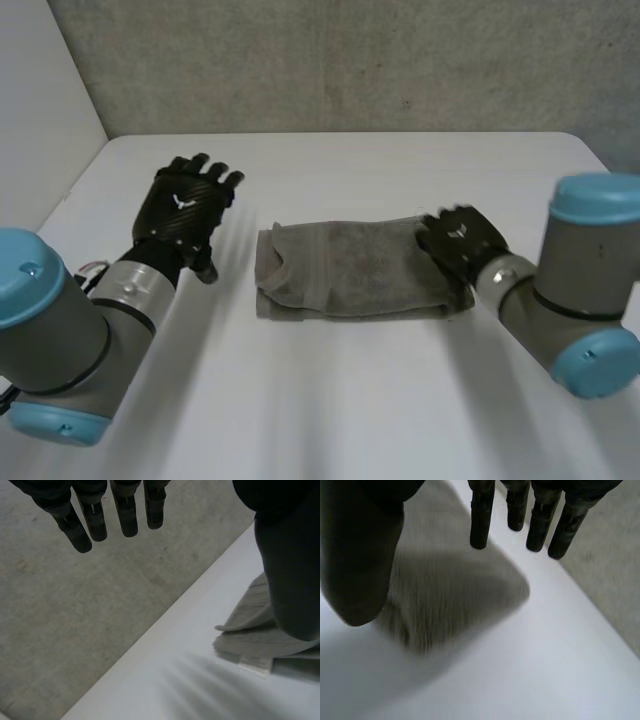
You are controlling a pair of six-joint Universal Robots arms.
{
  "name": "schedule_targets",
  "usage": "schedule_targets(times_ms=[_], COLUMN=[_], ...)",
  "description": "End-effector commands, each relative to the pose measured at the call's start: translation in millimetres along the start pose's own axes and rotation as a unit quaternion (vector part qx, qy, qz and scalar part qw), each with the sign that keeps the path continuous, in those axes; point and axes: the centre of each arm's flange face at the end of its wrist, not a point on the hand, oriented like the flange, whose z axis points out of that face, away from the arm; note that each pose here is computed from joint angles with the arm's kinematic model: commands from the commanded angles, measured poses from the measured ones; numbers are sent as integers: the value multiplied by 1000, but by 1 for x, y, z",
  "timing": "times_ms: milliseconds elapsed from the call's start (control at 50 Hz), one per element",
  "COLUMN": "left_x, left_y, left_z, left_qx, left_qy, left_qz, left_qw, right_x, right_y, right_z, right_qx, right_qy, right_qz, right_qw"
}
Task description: Fold the towel.
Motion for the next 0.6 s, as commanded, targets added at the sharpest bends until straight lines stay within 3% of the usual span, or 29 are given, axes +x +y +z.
schedule_targets(times_ms=[20,140,300,400,520,600], left_x=[7,6,1,-3,-12,-19], left_y=[2,3,-4,-8,-13,-14], left_z=[-3,-3,0,3,8,10], left_qx=[-4,-5,5,13,18,13], left_qy=[10,8,-1,-7,-31,-56], left_qz=[0,-1,1,2,2,-13], left_qw=[1000,1000,1000,1000,999,998], right_x=[3,10,33,-21,-80,-148], right_y=[46,49,-5,-90,-111,-109], right_z=[14,21,23,12,13,9], right_qx=[-31,-27,49,161,194,212], right_qy=[12,26,64,13,-61,-156], right_qz=[-17,-17,-32,-72,-95,-118], right_qw=[999,999,996,984,974,957])
